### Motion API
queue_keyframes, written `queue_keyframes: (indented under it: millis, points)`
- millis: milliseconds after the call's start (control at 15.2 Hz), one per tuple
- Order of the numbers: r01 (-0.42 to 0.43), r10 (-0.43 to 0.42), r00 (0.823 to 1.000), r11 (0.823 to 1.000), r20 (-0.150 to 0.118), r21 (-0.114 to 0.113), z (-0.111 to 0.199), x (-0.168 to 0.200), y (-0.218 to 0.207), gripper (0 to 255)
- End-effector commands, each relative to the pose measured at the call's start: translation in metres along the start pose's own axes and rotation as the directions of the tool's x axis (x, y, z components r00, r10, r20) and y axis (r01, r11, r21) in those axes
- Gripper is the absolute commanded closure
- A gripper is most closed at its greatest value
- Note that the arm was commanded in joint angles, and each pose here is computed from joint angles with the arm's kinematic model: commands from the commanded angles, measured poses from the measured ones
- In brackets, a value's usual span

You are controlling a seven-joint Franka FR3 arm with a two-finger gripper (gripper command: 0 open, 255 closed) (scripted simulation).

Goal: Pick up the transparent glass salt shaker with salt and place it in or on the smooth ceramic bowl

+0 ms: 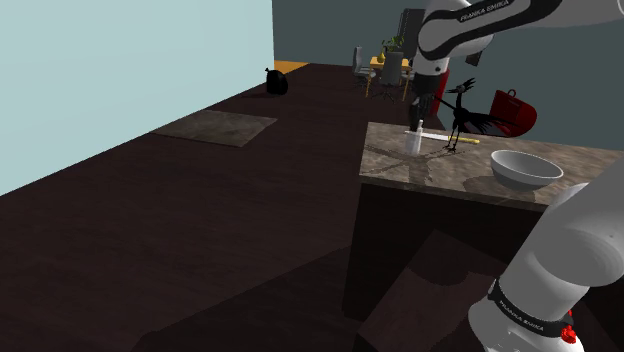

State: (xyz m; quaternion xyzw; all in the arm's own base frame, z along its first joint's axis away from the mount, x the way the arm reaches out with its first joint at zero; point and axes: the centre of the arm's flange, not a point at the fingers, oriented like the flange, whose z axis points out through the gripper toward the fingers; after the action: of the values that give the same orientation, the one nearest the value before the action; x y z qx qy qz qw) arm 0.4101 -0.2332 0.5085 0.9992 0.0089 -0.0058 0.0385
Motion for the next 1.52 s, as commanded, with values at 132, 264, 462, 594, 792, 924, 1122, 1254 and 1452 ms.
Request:
queue_keyframes:
  millis: [132,264,462,594,792,924,1122,1254,1452]
  points:
    - [0.000,0.000,1.000,1.000,0.000,0.000,-0.022,0.002,0.002,255]
    - [0.000,0.000,1.000,1.000,0.000,0.000,-0.032,0.002,0.003,255]
    - [0.000,0.000,1.000,1.000,0.000,0.000,-0.048,0.002,0.004,255]
    - [0.000,0.000,1.000,1.000,0.000,0.000,-0.059,0.001,0.005,255]
    - [0.000,0.000,1.000,1.000,0.000,0.000,-0.071,0.001,0.006,255]
    - [0.000,0.000,1.000,1.000,0.000,0.000,-0.072,-0.021,0.020,255]
    - [0.000,0.000,1.000,1.000,0.000,0.000,-0.074,-0.054,0.042,255]
    - [0.000,0.000,1.000,1.000,0.000,0.000,-0.075,-0.076,0.056,255]
    - [0.000,0.000,1.000,1.000,0.000,0.000,-0.077,-0.109,0.078,255]
